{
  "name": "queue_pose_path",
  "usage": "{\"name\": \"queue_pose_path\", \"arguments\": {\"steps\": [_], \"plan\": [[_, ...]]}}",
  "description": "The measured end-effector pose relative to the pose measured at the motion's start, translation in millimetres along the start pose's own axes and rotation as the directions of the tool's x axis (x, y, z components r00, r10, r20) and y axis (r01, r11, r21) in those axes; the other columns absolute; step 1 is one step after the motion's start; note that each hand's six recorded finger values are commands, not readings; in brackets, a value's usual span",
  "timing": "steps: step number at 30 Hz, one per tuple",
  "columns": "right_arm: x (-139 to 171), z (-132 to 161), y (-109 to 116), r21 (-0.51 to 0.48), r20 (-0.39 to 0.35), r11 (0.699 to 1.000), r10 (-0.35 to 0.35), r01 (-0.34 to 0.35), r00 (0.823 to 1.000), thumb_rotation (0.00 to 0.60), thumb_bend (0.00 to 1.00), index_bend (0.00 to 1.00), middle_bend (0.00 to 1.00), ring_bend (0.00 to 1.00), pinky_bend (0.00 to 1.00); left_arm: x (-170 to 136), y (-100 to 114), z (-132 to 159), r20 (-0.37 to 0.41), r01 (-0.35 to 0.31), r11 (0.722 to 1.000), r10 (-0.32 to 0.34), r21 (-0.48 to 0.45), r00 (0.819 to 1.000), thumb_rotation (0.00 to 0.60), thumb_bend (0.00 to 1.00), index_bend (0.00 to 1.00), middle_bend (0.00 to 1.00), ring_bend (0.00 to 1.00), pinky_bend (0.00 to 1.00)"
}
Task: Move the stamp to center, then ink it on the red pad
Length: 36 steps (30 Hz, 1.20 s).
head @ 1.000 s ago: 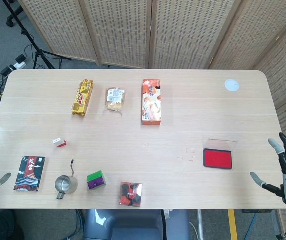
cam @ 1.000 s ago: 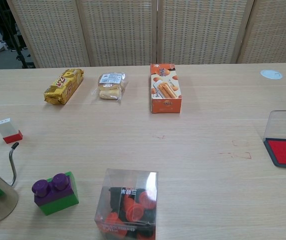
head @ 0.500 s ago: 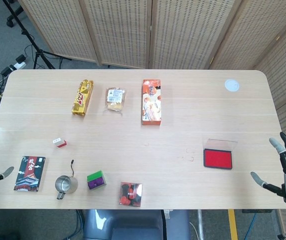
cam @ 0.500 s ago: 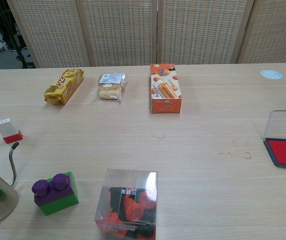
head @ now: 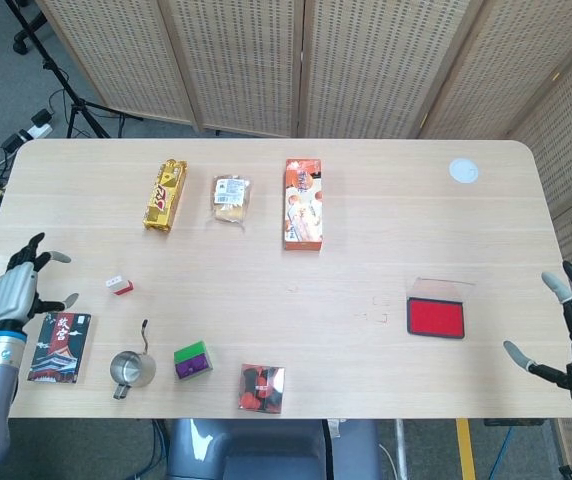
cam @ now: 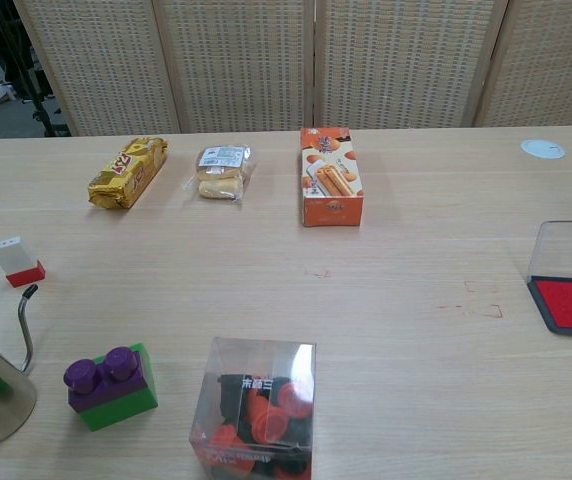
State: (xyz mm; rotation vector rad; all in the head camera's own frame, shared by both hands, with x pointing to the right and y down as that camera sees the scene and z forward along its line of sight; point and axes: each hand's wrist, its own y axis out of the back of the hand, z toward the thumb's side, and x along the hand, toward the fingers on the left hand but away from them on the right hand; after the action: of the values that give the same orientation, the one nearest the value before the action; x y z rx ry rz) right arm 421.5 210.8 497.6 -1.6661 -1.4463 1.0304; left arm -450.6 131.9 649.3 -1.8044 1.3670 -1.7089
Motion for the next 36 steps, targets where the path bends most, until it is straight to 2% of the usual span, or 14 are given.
{"name": "queue_pose_path", "arguments": {"steps": [8, 15, 23, 32, 36], "plan": [[-1, 0, -1, -0.002, 0.003, 1.0, 0.009, -0.009, 1.0, 0.6, 0.0, 0.1, 0.0, 0.0, 0.0, 27, -27, 30, -0.046, 0.069, 0.997, -0.067, 0.039, 0.997, 0.6, 0.25, 0.47, 0.0, 0.0, 0.0], [-1, -1, -1, -0.007, 0.008, 1.0, 0.015, -0.015, 1.0, 0.6, 0.0, 0.1, 0.0, 0.0, 0.0, 40, -46, 47, -0.081, 0.1, 0.993, -0.095, 0.065, 0.992, 0.6, 0.25, 0.47, 0.0, 0.0, 0.0], [-2, -3, -1, -0.013, 0.013, 1.0, 0.02, -0.02, 1.0, 0.6, 0.0, 0.1, 0.0, 0.0, 0.0, 45, -66, 45, -0.121, 0.13, 0.989, -0.12, 0.076, 0.985, 0.6, 0.26, 0.48, 0.0, 0.0, 0.0], [-2, -4, -1, -0.015, 0.019, 1.0, 0.021, -0.021, 1.0, 0.6, 0.0, 0.1, 0.0, 0.0, 0.0, 51, -76, 36, -0.153, 0.144, 0.987, -0.133, 0.067, 0.979, 0.6, 0.29, 0.52, 0.0, 0.0, 0.0], [-3, -4, -1, -0.016, 0.02, 1.0, 0.024, -0.024, 1.0, 0.6, 0.0, 0.1, 0.0, 0.0, 0.0, 51, -78, 34, -0.158, 0.144, 0.987, -0.132, 0.066, 0.979, 0.6, 0.34, 0.54, 0.0, 0.0, 0.0]]}}
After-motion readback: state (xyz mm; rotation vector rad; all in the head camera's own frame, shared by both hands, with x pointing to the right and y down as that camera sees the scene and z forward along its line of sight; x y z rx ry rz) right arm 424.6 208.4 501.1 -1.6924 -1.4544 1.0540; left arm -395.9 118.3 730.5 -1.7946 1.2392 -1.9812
